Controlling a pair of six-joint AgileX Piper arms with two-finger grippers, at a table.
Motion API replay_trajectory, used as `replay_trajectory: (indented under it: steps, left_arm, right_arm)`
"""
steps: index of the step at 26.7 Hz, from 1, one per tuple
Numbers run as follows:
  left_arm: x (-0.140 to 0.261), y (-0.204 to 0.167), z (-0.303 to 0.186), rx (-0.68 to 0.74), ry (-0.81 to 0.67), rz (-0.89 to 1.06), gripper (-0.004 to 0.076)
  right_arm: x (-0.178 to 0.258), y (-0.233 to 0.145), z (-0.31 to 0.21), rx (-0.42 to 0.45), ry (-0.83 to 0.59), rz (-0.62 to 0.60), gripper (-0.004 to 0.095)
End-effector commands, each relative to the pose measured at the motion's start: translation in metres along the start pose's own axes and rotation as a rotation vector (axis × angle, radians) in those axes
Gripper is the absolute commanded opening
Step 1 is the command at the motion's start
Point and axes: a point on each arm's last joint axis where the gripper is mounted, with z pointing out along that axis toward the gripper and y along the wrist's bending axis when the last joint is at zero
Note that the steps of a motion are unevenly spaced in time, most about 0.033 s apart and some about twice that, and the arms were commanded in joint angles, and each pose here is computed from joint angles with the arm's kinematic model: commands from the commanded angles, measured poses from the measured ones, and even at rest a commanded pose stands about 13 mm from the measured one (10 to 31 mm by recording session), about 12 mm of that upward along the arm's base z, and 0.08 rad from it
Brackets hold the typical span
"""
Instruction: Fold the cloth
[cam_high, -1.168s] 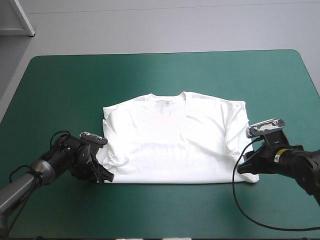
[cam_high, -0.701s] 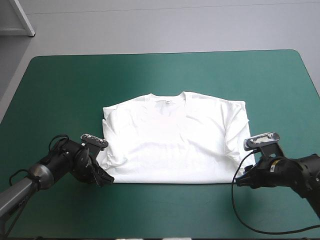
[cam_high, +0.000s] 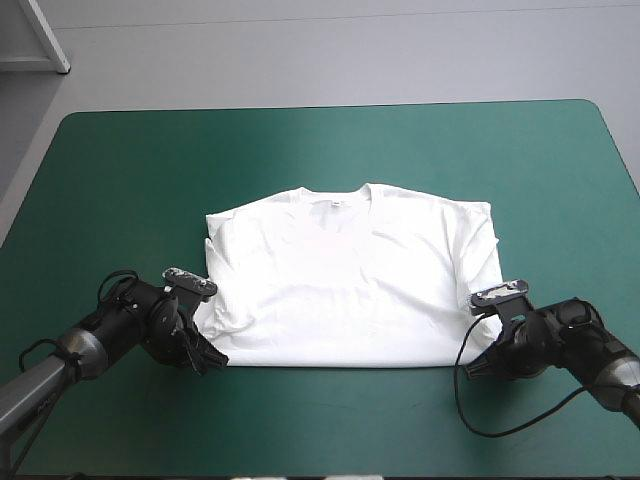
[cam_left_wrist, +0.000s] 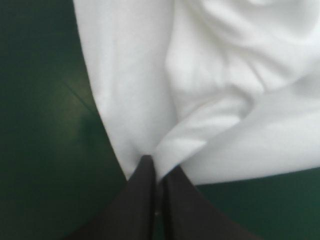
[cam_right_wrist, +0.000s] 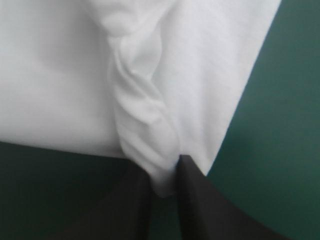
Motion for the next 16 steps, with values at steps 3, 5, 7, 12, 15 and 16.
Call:
replay_trajectory:
  steps: [3,5,7,12,15,16]
  left_arm:
    - [0.005,0.002,-0.004,-0.021,0.008,0.019,0.0019]
    - [0.009,0.002,-0.012,-0.025,-0.002,0.017,0.0019]
    - [0.016,0.003,-0.019,-0.028,0.002,0.013,0.0019]
    - [0.038,0.005,-0.042,-0.029,0.028,0.013,0.0019]
    - [0.05,0.007,-0.057,-0.038,-0.014,0.016,0.0019]
    - [0.051,0.007,-0.062,-0.039,-0.044,0.013,0.0019]
  right_arm:
    - [0.008,0.002,-0.01,-0.022,0.022,-0.002,-0.0018]
    - [0.015,0.003,-0.021,-0.022,0.005,0.0,-0.0017]
    - [0.021,0.003,-0.031,-0.027,-0.014,0.005,-0.0017]
    - [0.041,0.006,-0.057,-0.052,-0.085,0.03,-0.0017]
    - [0.048,0.007,-0.072,-0.05,-0.156,0.041,-0.0018]
    - [0.05,0.007,-0.077,-0.051,-0.175,0.045,-0.0018]
